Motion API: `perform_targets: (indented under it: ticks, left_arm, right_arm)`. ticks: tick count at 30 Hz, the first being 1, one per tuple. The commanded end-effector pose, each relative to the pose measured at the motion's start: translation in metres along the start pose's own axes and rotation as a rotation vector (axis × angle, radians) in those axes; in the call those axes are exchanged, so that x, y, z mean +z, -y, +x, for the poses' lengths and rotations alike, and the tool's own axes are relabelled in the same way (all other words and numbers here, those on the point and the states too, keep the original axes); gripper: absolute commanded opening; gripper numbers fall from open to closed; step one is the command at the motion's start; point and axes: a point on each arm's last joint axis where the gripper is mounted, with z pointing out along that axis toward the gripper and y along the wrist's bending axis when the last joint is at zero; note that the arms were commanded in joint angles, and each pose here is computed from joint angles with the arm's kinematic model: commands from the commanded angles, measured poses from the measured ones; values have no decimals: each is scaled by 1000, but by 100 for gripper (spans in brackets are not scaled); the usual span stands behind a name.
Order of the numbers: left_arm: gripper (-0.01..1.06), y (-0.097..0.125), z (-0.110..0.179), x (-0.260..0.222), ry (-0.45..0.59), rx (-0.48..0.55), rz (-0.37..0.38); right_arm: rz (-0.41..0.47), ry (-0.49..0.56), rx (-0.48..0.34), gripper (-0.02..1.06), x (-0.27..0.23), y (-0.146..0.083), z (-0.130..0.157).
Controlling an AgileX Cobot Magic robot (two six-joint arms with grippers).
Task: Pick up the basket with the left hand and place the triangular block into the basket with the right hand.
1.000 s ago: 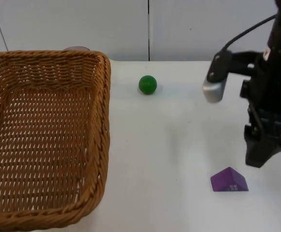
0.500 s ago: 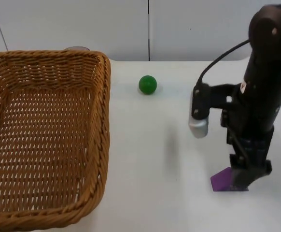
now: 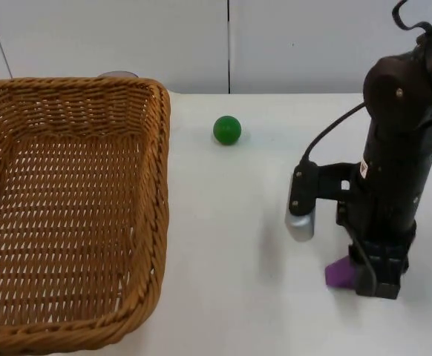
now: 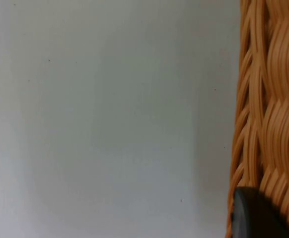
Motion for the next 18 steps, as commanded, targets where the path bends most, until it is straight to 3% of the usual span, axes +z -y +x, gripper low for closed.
perform_targets:
  ticks: [1, 12, 18]
  left_arm:
    - [0, 1, -1, -1, 20, -24, 17]
    - [0, 1, -1, -1, 21, -25, 18]
    - [0, 1, -1, -1, 21, -25, 18]
  right_arm:
    - [19, -7, -12, 0, -15, 0, 1]
    - [144, 100, 21, 0, -103, -9, 13]
    - [202, 169, 198, 0, -154, -22, 29]
